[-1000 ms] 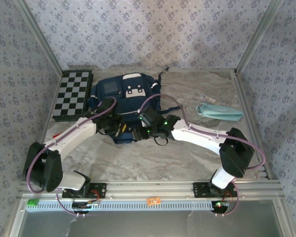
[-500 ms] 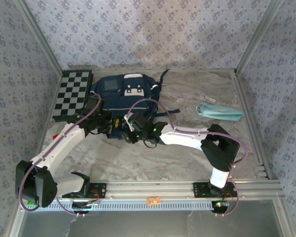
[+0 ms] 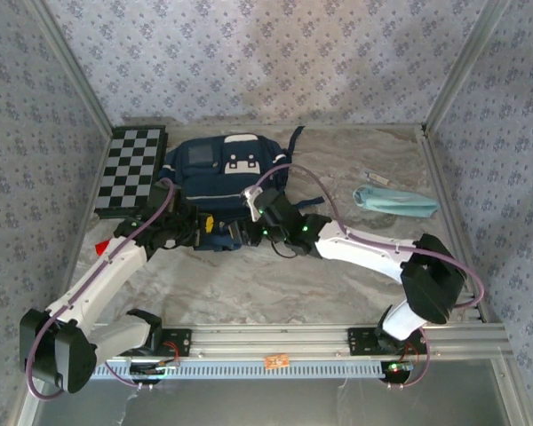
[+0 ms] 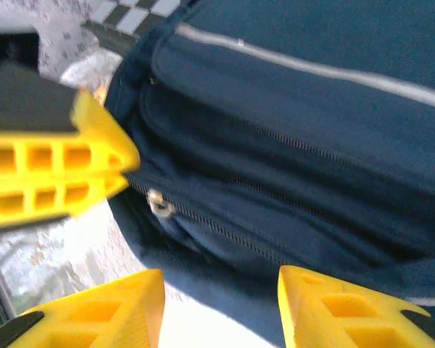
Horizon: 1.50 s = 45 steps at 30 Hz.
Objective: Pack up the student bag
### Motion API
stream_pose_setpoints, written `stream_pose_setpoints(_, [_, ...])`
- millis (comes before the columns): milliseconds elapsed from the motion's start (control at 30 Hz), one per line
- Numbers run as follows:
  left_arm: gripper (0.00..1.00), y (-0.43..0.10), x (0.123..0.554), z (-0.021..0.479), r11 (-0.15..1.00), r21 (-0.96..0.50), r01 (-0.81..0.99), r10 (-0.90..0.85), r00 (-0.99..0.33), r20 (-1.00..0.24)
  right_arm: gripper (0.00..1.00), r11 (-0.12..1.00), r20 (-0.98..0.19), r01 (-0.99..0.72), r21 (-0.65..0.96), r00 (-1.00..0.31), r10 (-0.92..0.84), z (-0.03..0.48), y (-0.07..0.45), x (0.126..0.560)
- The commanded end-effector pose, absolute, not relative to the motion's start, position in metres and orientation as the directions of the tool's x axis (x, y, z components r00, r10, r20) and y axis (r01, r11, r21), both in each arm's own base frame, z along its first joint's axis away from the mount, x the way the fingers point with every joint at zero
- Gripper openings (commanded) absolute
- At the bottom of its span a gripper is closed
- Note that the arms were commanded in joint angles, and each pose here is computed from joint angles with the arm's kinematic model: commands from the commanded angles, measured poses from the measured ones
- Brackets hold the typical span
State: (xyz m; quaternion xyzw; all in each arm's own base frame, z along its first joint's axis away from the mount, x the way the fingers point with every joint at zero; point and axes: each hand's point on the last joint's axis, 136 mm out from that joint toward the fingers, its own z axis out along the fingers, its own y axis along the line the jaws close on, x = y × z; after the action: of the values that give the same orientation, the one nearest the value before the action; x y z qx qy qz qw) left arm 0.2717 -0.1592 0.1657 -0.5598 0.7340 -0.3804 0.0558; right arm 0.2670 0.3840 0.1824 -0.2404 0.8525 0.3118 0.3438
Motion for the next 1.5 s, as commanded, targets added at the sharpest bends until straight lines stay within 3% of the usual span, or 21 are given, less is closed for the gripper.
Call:
stream_pose_setpoints(0, [0.00,-0.171,0.280,0.202,-0.035,-0.650,-0.759,-0.824,-0.346,0.449,0.46,0.697,-0.658,-0.593,0.403,-0.717,-0.229,0.185,0.397,0.259])
stream_pose_setpoints(433, [0.00,-0.173,0.288,0.209,-0.019,-0.660,-0.751,-0.828,-0.357,0.431,0.40,0.771,-0.586,-0.515,0.373,-0.776,-0.235,0.160,0.418,0.269])
stream_pose_setpoints(800, [0.00,-0.175,0.288,0.214,-0.014,-0.671,-0.742,-0.821,-0.375,0.432,0.37,0.758,-0.665,-0.546,0.357,-0.719,-0.204,0.165,0.438,0.297])
stream_pose_setpoints(1033, [0.00,-0.173,0.285,0.213,-0.013,-0.674,-0.739,-0.825,-0.373,0.424,0.22,0.764,-0.714,-0.552,0.334,-0.677,-0.177,0.169,0.445,0.309])
stream_pose_setpoints(1267, [0.00,-0.153,0.282,0.210,0.036,-0.692,-0.721,-0.864,-0.371,0.341,0.01,0.895,-0.672,-0.386,0.223,-0.726,-0.146,0.160,0.387,0.307])
stream_pose_setpoints(1467, [0.00,-0.134,0.282,0.205,0.025,-0.691,-0.722,-0.874,-0.351,0.336,0.00,0.969,-0.593,-0.234,0.078,-0.792,-0.143,0.143,0.321,0.294])
